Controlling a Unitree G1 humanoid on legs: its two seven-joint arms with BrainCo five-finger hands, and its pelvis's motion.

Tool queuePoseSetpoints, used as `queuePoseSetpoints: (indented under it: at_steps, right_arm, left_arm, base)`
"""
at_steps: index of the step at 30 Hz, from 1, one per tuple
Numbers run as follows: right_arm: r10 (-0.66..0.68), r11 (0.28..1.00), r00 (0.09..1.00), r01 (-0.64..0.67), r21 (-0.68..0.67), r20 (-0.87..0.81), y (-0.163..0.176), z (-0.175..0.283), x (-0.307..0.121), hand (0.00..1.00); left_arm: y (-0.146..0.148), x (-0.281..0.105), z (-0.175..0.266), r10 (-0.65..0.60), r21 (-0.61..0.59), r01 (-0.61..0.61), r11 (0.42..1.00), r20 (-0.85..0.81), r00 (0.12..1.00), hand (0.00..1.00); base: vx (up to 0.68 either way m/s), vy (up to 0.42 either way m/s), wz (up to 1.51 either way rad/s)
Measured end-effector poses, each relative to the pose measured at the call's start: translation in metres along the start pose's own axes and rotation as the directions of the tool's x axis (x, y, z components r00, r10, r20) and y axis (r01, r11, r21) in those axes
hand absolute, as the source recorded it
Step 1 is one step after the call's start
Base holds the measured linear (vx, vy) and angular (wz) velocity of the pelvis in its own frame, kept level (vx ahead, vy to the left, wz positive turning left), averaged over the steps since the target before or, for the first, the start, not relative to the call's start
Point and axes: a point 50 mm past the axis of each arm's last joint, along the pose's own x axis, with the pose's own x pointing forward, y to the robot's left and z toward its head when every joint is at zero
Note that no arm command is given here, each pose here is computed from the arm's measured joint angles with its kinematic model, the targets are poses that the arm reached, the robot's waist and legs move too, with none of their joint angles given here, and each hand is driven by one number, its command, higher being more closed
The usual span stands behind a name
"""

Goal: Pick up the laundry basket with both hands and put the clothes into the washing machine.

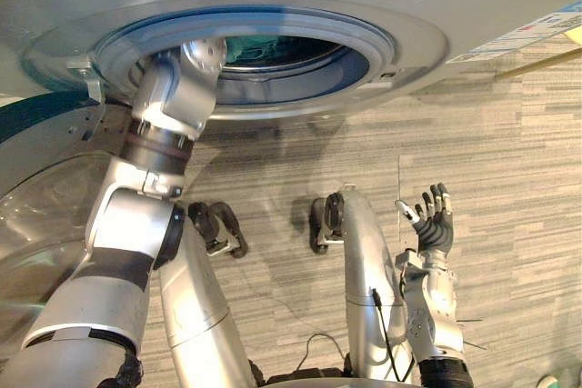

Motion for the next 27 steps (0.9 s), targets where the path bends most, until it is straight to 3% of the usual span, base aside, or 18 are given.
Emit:
queuePoseSetpoints:
  at_steps: [6,8,11,14,17,21,23,27]
  right_arm:
    - [0.009,0.997,1.0,-0.011,-0.072,-0.026,0.009,-0.004,0.001,0.0]
    - [0.009,0.995,0.999,-0.012,-0.095,-0.034,0.009,-0.005,0.001,0.0]
    - [-0.026,0.989,0.996,0.012,-0.148,-0.091,0.001,-0.017,-0.004,0.0]
    - [-0.052,0.971,0.981,0.006,-0.239,-0.188,-0.009,-0.038,-0.013,0.0]
    - [-0.07,0.953,0.962,-0.014,-0.301,-0.263,-0.02,-0.052,-0.022,0.0]
    - [-0.087,0.927,0.937,-0.048,-0.373,-0.338,-0.038,-0.065,-0.036,0.0]
    - [-0.092,0.92,0.916,-0.072,-0.386,-0.39,-0.043,-0.075,-0.042,0.0]
    - [-0.108,0.912,0.862,-0.113,-0.395,-0.496,-0.049,-0.098,-0.057,0.0]
  left_arm:
    - [-0.003,-0.027,-0.009,0.028,-0.121,-0.038,0.992,-0.078,0.997,0.0]
    - [-0.017,-0.046,-0.018,-0.011,-0.202,-0.021,0.979,-0.152,0.988,0.0]
    - [-0.065,-0.11,-0.027,-0.182,-0.409,0.052,0.911,-0.286,0.941,0.0]
    - [-0.109,-0.209,-0.029,-0.422,-0.619,0.073,0.782,-0.439,0.794,0.0]
    - [-0.116,-0.282,-0.034,-0.567,-0.717,0.039,0.696,-0.515,0.643,0.0]
    - [-0.111,-0.344,-0.037,-0.671,-0.764,0.01,0.645,-0.56,0.486,0.0]
    - [-0.111,-0.384,-0.041,-0.73,-0.777,0.015,0.63,-0.585,0.353,0.0]
    - [-0.11,-0.44,-0.05,-0.761,-0.767,0.006,0.641,-0.635,0.13,0.0]
  base:
    - [0.04,-0.072,0.02]
    - [0.11,-0.079,0.04]
    - [0.16,-0.096,0.2]
    - [0.17,-0.102,0.42]
    - [0.18,-0.064,0.33]
    - [0.15,0.007,0.27]
    - [0.18,0.046,0.2]
    - [0.15,0.039,0.08]
